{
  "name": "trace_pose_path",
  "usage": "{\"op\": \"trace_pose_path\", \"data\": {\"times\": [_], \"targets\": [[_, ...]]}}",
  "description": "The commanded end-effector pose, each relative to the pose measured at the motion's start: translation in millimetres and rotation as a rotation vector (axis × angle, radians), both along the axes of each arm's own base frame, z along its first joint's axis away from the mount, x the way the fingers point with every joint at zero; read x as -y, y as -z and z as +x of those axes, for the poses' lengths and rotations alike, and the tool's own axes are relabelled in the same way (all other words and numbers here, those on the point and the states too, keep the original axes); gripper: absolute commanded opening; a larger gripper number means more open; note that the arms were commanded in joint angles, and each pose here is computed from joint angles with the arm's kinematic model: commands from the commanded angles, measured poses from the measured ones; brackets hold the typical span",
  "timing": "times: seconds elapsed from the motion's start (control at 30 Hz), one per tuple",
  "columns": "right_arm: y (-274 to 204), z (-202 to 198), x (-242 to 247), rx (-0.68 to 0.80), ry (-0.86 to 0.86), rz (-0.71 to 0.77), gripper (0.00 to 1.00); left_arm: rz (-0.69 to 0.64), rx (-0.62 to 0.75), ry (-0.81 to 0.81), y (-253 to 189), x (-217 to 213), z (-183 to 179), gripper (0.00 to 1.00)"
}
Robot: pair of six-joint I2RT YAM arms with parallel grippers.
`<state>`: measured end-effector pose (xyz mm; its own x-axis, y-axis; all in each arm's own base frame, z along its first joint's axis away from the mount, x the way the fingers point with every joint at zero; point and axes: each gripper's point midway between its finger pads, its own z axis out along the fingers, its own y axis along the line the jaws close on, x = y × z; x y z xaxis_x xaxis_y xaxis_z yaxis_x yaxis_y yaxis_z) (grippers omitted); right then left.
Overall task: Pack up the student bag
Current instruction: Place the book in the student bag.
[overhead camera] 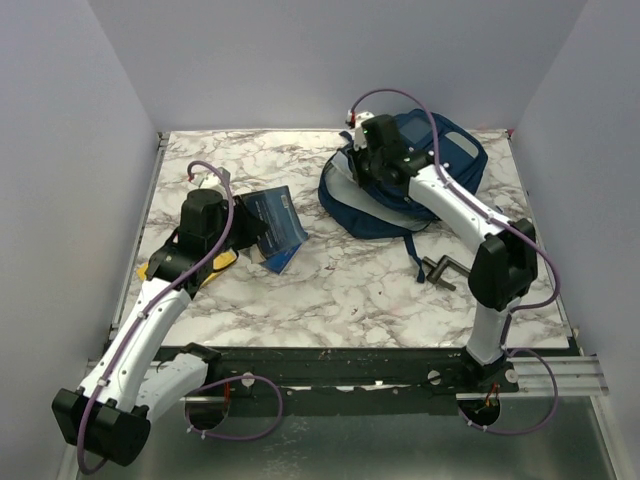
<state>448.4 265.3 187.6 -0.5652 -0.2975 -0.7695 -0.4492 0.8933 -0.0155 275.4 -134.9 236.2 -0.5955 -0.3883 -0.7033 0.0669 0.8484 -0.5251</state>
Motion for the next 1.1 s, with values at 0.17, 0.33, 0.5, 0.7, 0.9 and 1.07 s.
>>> {"op": "trace_pose_path", "data": {"times": [0.17, 0.33, 0.5, 0.7, 0.9, 1.07], "targets": [[-135.8, -5.6, -21.6, 0.122, -0.2, 0.476, 0.0, -0.57, -0.033, 0.093, -69.1, 70.6, 32.9, 0.0], [-152.0, -3.9, -16.6, 0.115, -0.193, 0.548, 0.0, -0.745, -0.138, 0.125, -62.8, 102.3, 57.8, 0.0], [-169.7, -6.1, -14.6, 0.13, -0.185, 0.616, 0.0, -0.793, -0.238, 0.109, -47.1, 133.1, 83.8, 0.0], [-185.6, -8.2, -20.3, 0.125, -0.207, 0.685, 0.0, -0.85, -0.215, 0.087, -32.0, 160.6, 115.7, 0.0], [-189.2, -7.6, -23.0, 0.113, -0.221, 0.692, 0.0, -0.905, -0.139, 0.137, -35.9, 172.3, 132.3, 0.0], [-188.7, -10.0, -24.5, 0.105, -0.23, 0.707, 0.0, -0.886, -0.042, 0.15, -45.9, 174.7, 142.2, 0.0]]}}
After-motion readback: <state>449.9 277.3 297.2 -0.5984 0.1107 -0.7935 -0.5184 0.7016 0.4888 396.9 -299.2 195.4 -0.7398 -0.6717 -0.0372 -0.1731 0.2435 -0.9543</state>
